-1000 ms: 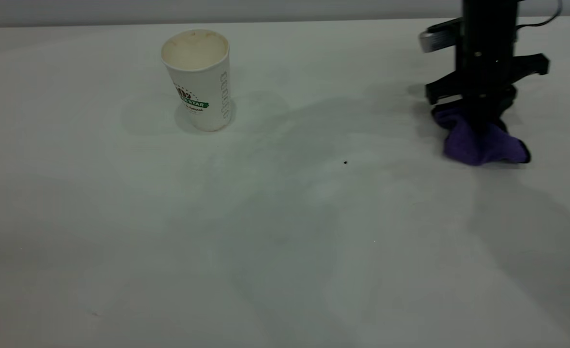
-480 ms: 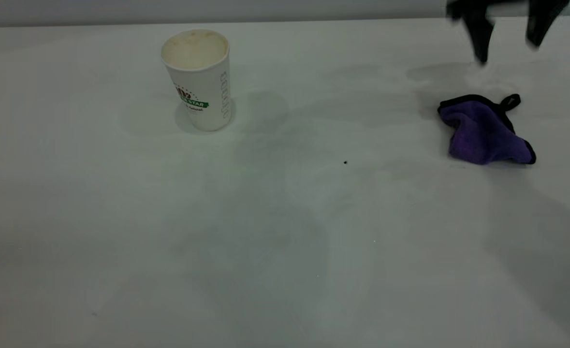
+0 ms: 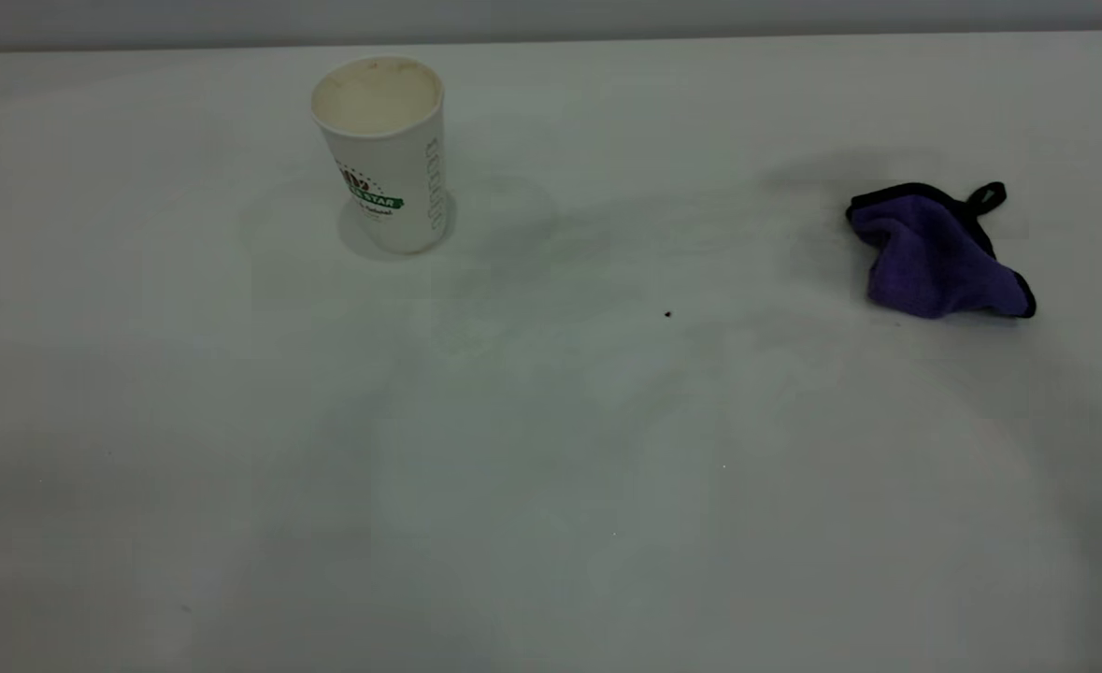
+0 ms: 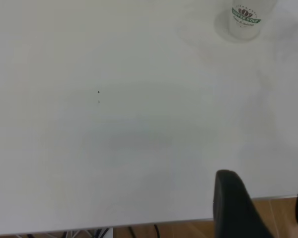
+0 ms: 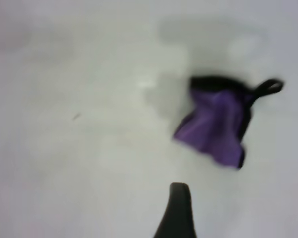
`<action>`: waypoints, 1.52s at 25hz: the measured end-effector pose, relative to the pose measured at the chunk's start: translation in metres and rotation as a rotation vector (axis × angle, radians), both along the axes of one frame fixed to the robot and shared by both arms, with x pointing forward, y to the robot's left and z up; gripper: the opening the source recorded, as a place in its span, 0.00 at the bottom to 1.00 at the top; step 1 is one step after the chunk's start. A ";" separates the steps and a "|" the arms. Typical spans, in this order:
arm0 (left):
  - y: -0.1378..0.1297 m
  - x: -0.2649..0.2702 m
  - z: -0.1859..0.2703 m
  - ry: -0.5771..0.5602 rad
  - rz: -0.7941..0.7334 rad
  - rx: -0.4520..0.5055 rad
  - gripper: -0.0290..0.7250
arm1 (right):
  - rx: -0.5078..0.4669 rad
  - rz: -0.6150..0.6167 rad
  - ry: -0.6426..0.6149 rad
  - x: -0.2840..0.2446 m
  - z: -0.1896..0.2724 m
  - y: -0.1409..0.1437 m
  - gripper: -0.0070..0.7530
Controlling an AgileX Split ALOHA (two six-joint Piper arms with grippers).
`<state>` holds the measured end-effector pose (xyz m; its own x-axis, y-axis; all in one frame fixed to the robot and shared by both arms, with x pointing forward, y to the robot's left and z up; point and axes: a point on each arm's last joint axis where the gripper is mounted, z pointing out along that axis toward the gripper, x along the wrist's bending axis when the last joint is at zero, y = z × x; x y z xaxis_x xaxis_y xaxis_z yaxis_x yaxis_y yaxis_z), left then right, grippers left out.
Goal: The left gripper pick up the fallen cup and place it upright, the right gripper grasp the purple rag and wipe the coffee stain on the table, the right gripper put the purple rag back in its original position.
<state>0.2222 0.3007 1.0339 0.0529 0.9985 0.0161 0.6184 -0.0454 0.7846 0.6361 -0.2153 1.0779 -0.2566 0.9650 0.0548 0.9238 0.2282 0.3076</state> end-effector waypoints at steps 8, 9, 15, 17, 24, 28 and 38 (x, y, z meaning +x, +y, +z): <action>0.000 0.000 0.000 0.000 0.000 0.000 0.53 | 0.052 0.051 -0.049 -0.102 0.047 -0.014 0.96; 0.000 0.000 0.000 0.000 0.000 0.000 0.53 | 0.046 0.051 -0.038 -0.111 0.044 -0.016 0.96; 0.000 0.000 0.000 0.000 0.000 0.000 0.53 | 0.031 0.050 -0.014 -0.171 0.034 -0.029 0.96; 0.000 0.000 0.000 0.000 0.000 0.000 0.53 | 0.029 0.050 0.001 -0.190 0.026 -0.033 0.96; 0.000 0.000 0.000 0.000 0.000 0.000 0.53 | 0.038 -0.003 0.027 -0.260 -0.006 -0.046 0.94; 0.000 0.000 0.000 0.000 0.000 0.000 0.53 | 0.051 -0.034 -0.057 -0.306 -0.023 -0.057 0.93; 0.000 0.000 0.000 0.000 0.000 0.000 0.53 | 0.022 -0.172 -0.358 -0.367 -0.037 -0.078 0.89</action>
